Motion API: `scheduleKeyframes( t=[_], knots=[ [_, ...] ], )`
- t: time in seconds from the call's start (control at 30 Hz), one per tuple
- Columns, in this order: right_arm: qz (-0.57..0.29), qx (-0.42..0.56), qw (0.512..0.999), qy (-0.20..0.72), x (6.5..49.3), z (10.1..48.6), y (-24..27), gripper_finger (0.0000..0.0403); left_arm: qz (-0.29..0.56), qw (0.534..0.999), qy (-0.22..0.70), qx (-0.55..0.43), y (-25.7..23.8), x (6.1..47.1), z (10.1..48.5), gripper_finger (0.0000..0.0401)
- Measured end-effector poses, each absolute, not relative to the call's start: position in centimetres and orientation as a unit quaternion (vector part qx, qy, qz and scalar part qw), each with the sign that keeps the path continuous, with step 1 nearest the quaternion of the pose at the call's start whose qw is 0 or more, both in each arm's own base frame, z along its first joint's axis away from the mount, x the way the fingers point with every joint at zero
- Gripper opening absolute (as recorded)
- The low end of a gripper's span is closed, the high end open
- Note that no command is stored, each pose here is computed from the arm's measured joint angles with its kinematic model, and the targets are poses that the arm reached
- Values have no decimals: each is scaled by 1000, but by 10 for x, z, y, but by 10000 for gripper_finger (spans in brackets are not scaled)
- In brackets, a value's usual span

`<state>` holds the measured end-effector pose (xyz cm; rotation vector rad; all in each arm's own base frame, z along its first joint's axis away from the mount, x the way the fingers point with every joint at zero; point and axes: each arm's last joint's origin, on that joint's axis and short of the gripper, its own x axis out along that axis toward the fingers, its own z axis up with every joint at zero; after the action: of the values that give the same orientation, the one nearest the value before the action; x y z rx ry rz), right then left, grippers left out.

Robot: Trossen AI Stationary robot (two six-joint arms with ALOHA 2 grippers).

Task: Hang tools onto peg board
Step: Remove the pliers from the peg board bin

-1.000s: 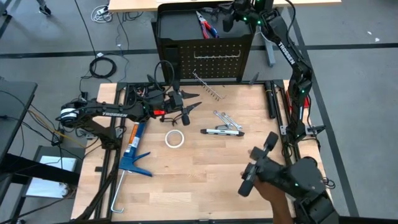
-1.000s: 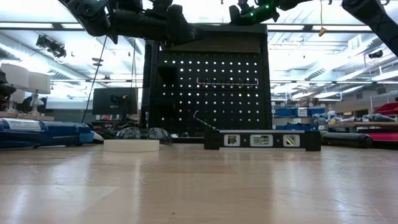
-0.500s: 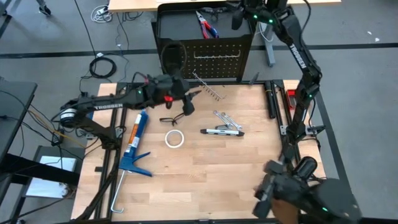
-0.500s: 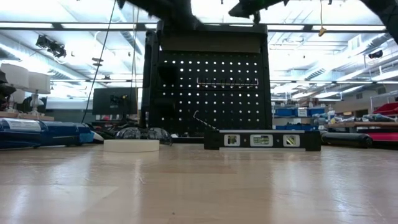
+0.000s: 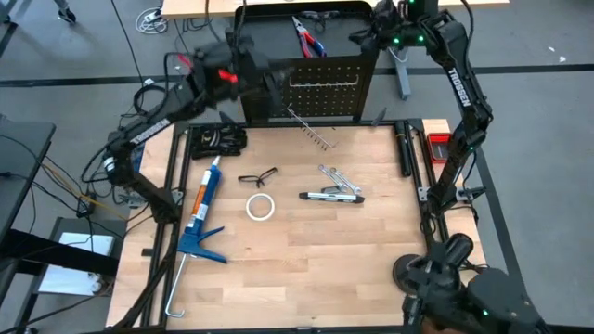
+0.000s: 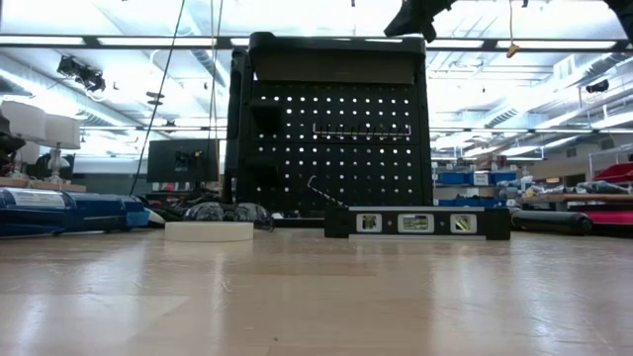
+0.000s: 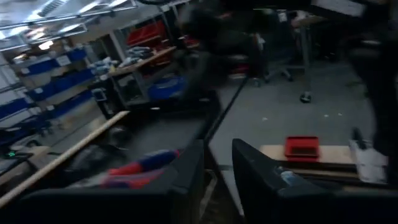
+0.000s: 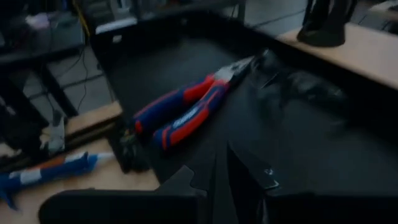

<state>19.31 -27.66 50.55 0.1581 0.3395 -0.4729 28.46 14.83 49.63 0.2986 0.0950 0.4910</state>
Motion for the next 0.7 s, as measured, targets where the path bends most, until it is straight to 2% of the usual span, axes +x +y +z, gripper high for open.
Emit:
scheduleKeyframes(
  t=[0.23,0.47,0.7],
  knots=[
    [-220,63,959,166,201,506,-273,48,280,947,37,150,196,282,519,87],
    [-217,52,962,157,207,507,-273,48,317,935,101,126,236,275,519,72],
    [-218,29,969,115,219,511,-279,45,310,938,121,92,256,259,517,49]
  ],
)
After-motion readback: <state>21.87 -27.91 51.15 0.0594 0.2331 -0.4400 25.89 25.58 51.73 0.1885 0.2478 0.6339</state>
